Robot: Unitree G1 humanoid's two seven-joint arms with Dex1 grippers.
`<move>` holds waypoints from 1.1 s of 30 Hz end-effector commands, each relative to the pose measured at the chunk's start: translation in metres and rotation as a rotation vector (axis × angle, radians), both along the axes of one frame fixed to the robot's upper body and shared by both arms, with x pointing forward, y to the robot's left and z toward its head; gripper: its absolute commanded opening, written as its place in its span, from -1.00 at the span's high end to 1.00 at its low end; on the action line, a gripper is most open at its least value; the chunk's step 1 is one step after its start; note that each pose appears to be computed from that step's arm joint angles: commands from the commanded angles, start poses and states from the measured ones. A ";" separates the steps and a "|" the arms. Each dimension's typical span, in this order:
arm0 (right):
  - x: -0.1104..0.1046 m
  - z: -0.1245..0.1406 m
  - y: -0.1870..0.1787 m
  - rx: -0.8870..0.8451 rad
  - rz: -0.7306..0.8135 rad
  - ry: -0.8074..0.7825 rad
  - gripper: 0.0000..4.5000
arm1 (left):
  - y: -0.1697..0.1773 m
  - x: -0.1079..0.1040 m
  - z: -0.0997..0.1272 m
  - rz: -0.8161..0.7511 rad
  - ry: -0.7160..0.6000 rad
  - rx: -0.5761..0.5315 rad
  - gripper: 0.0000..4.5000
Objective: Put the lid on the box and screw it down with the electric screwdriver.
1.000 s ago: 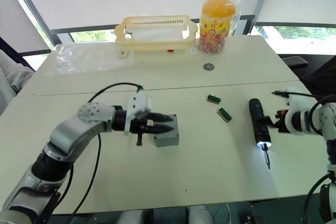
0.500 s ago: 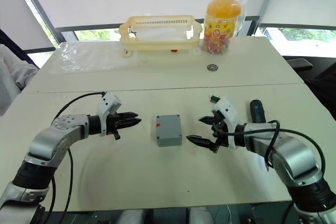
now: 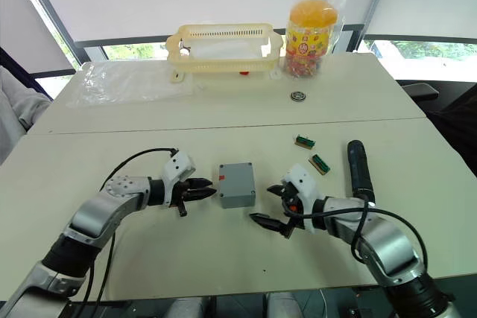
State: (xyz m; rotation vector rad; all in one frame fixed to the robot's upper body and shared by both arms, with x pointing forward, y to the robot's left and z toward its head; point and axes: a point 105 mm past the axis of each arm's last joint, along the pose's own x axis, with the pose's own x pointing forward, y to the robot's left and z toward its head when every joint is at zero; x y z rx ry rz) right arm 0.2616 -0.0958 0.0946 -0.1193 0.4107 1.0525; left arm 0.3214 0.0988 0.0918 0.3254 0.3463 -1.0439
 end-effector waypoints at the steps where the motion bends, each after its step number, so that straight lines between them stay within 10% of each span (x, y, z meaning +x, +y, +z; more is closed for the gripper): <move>1: -0.009 0.008 0.018 0.055 0.078 0.030 -0.97 | -0.007 0.004 0.003 -0.048 -0.053 0.017 0.45; 21: -0.007 0.020 -0.001 -0.028 0.054 -0.068 -0.97 | 0.010 0.042 0.008 -0.038 -0.164 0.094 0.45; 33: 0.027 0.017 -0.008 -0.093 0.086 -0.181 -0.97 | 0.023 -0.013 0.008 0.009 -0.025 0.018 0.45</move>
